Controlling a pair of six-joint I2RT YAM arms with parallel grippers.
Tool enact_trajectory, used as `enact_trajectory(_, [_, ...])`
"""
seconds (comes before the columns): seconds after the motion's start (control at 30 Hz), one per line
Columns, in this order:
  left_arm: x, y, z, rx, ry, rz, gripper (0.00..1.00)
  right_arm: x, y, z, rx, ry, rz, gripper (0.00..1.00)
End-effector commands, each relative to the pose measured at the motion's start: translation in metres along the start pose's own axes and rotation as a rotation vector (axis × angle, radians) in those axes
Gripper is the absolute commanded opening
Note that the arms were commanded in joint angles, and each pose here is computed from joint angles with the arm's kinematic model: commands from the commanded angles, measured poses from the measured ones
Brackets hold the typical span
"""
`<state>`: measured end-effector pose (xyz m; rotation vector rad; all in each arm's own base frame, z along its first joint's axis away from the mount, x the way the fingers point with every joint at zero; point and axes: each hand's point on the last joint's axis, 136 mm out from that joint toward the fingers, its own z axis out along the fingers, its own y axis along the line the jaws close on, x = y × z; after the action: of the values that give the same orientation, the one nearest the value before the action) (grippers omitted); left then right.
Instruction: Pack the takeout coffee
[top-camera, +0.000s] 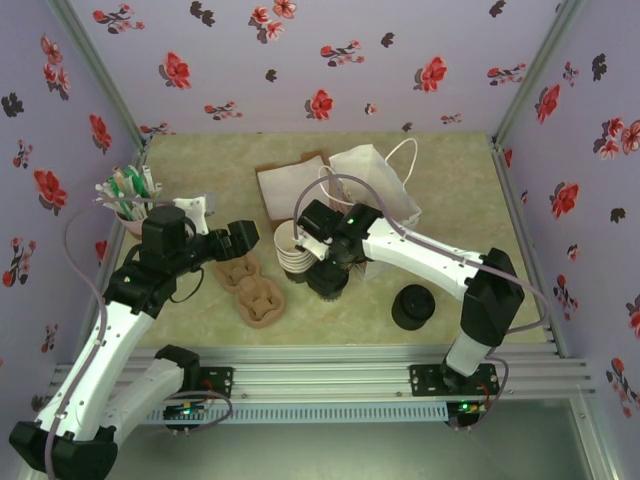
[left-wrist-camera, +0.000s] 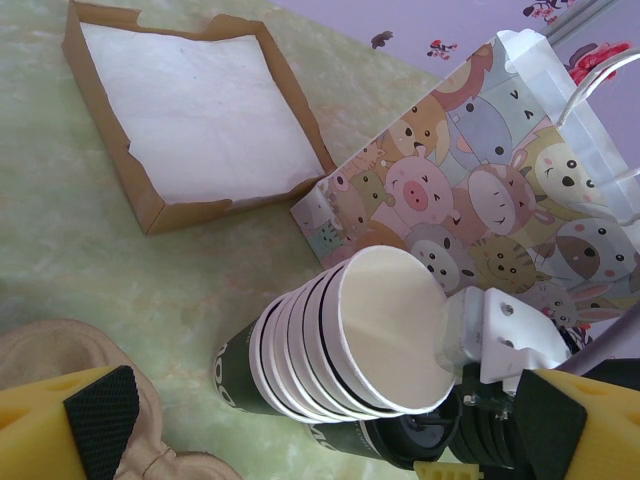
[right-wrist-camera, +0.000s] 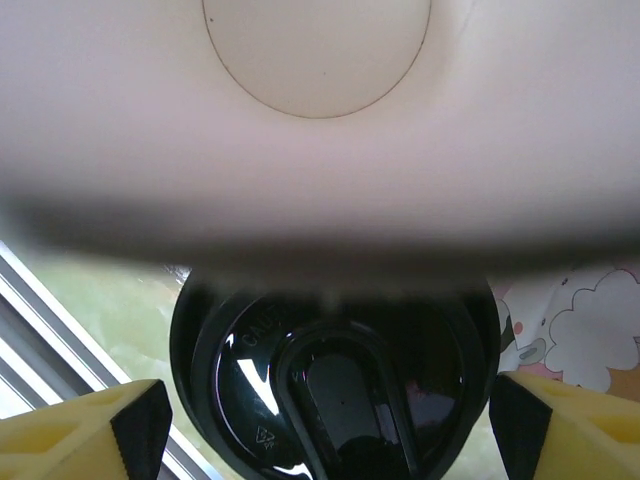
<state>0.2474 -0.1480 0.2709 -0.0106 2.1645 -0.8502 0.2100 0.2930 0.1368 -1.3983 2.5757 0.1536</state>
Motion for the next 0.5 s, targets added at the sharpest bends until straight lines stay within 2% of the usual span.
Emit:
enact_trajectory(0.0, [-0.0004, -0.0021, 0.0023, 0.02, -0.003, -0.012, 0.99, -0.0007, -0.0027, 0.0008, 0.005, 0.01, -0.012, 0.85])
enact_trajectory(0.13, [-0.001, -0.0027, 0.0017, 0.021, -0.005, -0.011, 0.99, -0.0002, -0.0043, 0.0023, 0.012, 0.014, -0.01, 0.84])
enact_trajectory(0.3, [-0.0019, -0.0037, 0.0014, 0.024, -0.008, -0.009, 0.99, 0.0022, -0.0039, 0.0059, 0.01, 0.027, -0.005, 0.75])
enact_trajectory(0.47, [-0.0018, -0.0036, 0.0012, 0.023, -0.007, -0.01, 0.99, 0.0023, -0.0027, 0.0053, 0.006, 0.023, 0.002, 0.72])
